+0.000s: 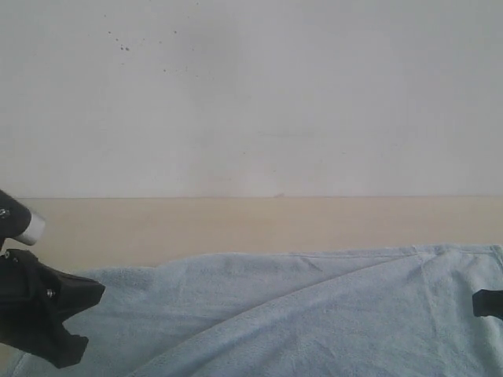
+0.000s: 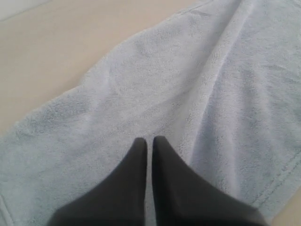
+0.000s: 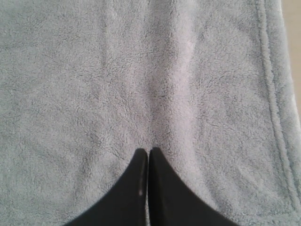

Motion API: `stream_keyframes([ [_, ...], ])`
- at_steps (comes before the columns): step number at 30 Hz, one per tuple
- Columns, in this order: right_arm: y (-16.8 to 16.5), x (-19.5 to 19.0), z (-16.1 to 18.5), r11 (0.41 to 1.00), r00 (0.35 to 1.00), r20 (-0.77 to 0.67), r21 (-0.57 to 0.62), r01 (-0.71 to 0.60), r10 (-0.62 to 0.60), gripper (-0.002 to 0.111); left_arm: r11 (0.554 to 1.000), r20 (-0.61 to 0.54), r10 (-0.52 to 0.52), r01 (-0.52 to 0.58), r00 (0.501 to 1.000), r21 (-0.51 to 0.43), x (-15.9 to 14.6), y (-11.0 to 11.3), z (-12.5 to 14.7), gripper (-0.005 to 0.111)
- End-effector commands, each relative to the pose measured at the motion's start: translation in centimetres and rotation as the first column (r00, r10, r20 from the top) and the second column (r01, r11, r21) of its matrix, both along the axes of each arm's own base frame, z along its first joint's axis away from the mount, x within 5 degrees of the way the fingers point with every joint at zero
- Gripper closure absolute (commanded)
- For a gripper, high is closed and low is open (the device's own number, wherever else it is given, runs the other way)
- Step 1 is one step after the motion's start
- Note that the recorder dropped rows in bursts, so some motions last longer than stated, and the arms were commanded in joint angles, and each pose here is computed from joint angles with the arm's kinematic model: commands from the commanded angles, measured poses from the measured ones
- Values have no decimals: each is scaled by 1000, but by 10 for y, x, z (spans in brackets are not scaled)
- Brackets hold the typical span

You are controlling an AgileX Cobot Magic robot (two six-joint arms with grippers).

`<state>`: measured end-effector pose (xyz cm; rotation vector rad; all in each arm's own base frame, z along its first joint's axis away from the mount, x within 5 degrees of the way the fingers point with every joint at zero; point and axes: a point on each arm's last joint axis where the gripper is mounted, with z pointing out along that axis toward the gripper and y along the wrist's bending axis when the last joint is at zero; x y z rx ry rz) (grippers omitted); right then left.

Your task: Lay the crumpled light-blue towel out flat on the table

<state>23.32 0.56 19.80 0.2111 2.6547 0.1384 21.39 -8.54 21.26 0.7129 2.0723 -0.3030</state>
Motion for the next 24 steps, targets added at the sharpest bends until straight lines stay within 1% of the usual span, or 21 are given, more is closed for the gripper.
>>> stream_keyframes([
  [1,0,1,3,1000,1000,21,-11,-9,10,108,999,30,23,-23,999,30,21,-3,0,103],
  [3,0,1,3,1000,1000,21,-11,-9,10,108,998,21,61,-61,998,0,34,-5,-2,103],
  [11,0,1,3,1000,1000,21,-11,-9,10,108,997,-2,39,-39,999,65,85,-17,-26,103],
  [13,0,1,3,1000,1000,21,-11,-9,10,108,996,-6,57,-57,998,65,97,-16,-29,103],
  [14,0,1,3,1000,1000,21,-11,-9,10,108,995,-10,82,-82,997,58,103,-13,-29,103],
  [16,-1,1,3,1000,1000,23,-11,-9,9,108,981,-37,195,-195,980,15,116,-3,-29,103],
  [17,-1,1,3,1000,1000,23,-11,-9,9,108,964,-58,266,-267,962,-10,122,4,-28,103],
  [20,-1,1,3,1000,1000,23,-11,-9,9,108,903,-110,418,-425,902,-60,134,27,-28,103],
  [21,-1,1,3,1000,1000,23,-11,-9,9,108,887,-126,449,-458,885,-59,135,34,-30,103],
  [24,-1,1,3,1000,1000,23,-11,-9,9,108,847,-160,524,-532,836,-8,134,53,-35,103],
])
